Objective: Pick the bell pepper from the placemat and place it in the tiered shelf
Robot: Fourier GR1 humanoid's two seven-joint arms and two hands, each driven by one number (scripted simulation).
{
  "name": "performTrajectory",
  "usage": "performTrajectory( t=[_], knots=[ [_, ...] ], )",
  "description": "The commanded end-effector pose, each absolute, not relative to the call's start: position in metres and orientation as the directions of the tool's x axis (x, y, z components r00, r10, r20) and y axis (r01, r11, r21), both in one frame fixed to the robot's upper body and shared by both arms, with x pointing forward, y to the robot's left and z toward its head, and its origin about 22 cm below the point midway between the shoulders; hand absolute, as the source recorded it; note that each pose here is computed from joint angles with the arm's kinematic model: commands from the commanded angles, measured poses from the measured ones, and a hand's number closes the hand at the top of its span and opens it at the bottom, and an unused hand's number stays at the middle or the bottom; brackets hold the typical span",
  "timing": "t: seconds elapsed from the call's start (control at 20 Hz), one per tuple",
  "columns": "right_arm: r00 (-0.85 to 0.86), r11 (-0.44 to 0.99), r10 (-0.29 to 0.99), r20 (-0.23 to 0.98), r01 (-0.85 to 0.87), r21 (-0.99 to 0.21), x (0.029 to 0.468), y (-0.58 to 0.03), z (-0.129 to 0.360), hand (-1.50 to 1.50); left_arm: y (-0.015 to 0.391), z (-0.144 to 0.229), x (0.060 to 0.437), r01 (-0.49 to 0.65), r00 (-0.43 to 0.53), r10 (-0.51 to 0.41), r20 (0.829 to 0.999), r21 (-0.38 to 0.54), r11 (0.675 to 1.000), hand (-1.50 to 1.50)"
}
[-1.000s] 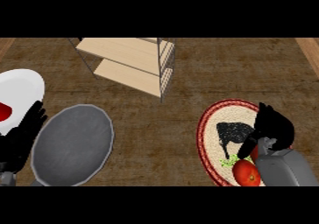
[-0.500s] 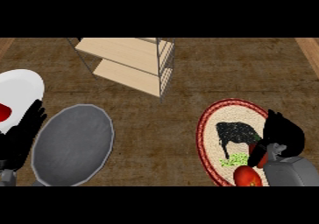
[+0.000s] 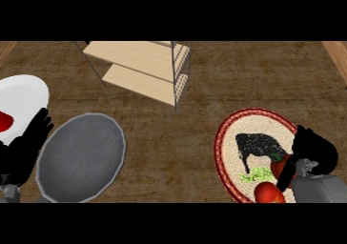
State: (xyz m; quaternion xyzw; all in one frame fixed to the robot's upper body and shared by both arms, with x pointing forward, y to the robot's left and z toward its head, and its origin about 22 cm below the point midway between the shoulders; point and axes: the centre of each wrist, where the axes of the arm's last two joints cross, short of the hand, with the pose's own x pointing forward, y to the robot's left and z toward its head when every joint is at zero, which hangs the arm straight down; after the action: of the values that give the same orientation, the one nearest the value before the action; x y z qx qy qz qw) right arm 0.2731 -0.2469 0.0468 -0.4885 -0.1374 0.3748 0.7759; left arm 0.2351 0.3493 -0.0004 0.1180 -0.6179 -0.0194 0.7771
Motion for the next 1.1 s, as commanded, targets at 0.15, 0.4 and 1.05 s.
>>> performTrajectory(
  t=[0.15, 0.4, 1.05],
  knots=[
    [0.753, 0.276, 0.623, -0.210, -0.463, -0.842, 0.252, -0.236, 0.038, 1.50, 0.340, 0.002, 0.234, -0.109, 0.243, -0.167, 0.956, 0.198, 0.974, 0.00],
    [0.702, 0.244, 0.673, -0.233, -0.508, -0.826, 0.265, -0.262, 0.025, 1.50, 0.346, -0.010, 0.219, -0.113, 0.237, -0.172, 0.956, 0.203, 0.973, 0.00],
    [0.515, 0.103, 0.856, -0.053, -0.269, -0.958, 0.269, -0.137, 0.089, 1.50, 0.357, 0.004, 0.241, -0.102, 0.230, -0.193, 0.954, 0.221, 0.970, 0.00]
  ],
)
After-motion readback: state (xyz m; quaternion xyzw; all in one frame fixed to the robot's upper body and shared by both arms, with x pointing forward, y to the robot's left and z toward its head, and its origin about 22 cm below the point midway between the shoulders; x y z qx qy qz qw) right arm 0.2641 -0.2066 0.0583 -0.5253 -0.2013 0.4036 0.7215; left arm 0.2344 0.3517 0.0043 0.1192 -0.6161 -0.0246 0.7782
